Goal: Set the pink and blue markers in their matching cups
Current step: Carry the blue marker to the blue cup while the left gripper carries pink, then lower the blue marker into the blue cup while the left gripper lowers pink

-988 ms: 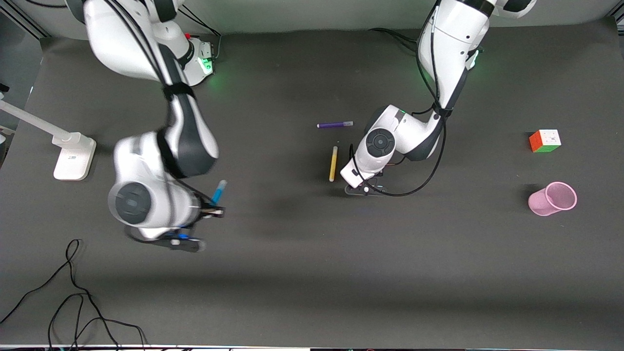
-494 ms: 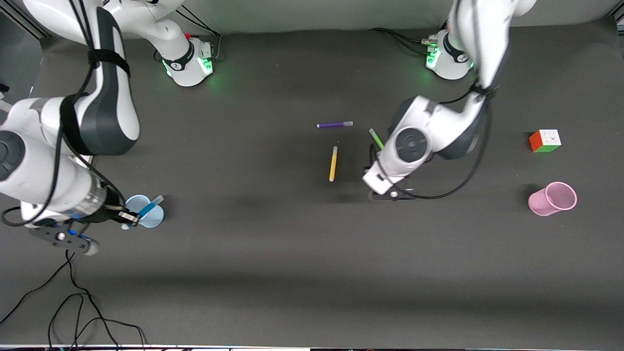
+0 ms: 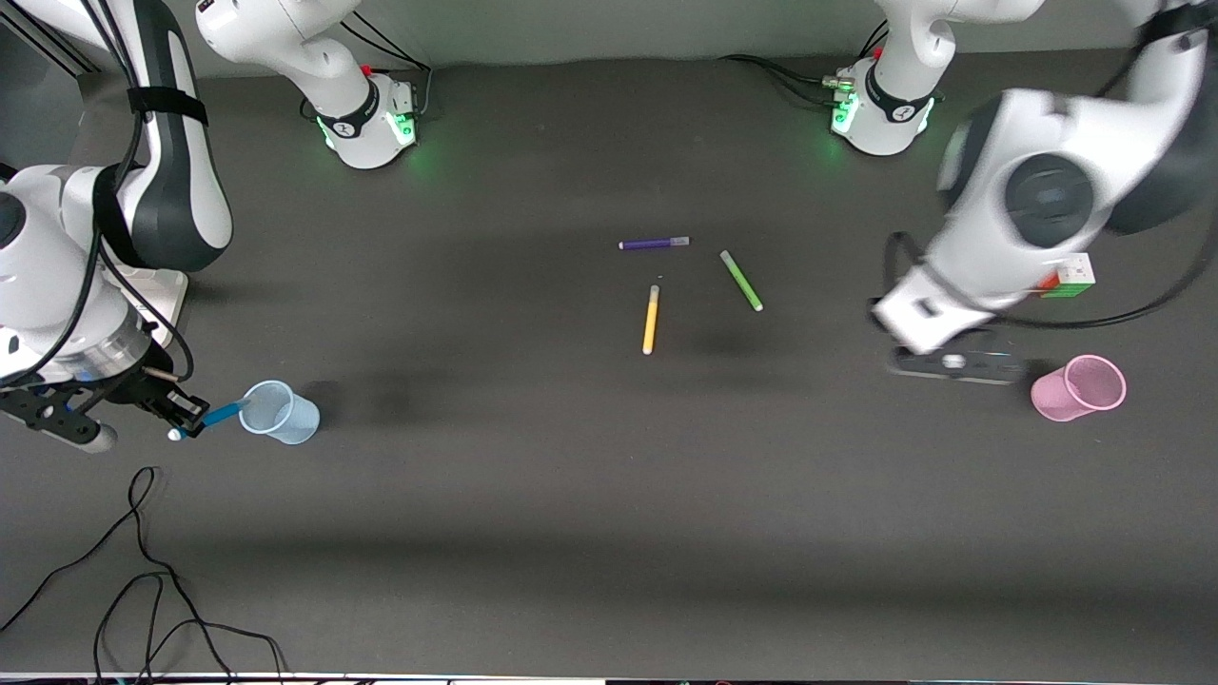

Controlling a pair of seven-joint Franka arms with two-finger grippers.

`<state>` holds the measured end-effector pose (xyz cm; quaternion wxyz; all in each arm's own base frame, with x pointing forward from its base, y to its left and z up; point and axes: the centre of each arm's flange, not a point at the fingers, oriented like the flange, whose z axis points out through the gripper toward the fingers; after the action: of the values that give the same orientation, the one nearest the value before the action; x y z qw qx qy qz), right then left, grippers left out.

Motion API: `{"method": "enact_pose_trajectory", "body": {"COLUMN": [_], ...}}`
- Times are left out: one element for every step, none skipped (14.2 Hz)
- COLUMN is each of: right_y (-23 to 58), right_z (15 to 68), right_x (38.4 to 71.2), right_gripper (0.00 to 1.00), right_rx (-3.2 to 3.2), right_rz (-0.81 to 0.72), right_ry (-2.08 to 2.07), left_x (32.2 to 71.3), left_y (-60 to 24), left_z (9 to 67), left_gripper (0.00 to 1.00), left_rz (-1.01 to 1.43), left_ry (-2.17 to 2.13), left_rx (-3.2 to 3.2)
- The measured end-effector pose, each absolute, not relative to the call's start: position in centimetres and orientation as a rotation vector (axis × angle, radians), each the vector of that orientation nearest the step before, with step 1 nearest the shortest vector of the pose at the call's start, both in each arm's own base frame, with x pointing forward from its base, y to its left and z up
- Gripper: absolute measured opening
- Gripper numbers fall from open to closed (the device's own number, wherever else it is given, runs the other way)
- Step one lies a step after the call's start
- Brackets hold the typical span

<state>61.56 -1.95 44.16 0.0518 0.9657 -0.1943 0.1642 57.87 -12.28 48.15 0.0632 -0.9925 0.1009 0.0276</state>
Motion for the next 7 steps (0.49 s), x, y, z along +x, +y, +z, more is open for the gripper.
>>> {"method": "enact_pose_trajectory", "body": {"right_y": [-2.7,-3.4,-4.1,-4.5,-4.9,-5.1,-5.1], "right_z": [42.6,40.8,39.0,37.5,36.4,35.4,34.6], "right_x": [60.8,59.9,58.9,58.0,57.3,56.5,55.9], "right_gripper": [0.17,0.17,0.17,0.17,0.17,0.17,0.17], "right_rx": [2.935,2.929,2.922,2.919,2.916,2.914,2.914], "right_rz": [0.552,0.605,0.648,0.684,0.721,0.752,0.769], "right_ry": [-0.59,-0.583,-0.574,-0.572,-0.572,-0.569,-0.563], "left_x": [58.4,59.1,59.8,60.2,60.5,60.8,60.9], "left_y": [-9.2,-6.1,-3.1,-0.5,1.8,3.8,5.8], "left_z": [48.8,49.3,49.6,49.8,49.9,49.8,49.6], "left_gripper": [0.18,0.18,0.18,0.18,0.18,0.18,0.18], "left_rz": [0.071,0.046,0.005,-0.029,-0.056,-0.076,-0.091], "left_ry": [0.36,0.416,0.483,0.559,0.636,0.707,0.776], "left_rx": [-2.991,-2.986,-2.977,-2.96,-2.938,-2.915,-2.89]}}
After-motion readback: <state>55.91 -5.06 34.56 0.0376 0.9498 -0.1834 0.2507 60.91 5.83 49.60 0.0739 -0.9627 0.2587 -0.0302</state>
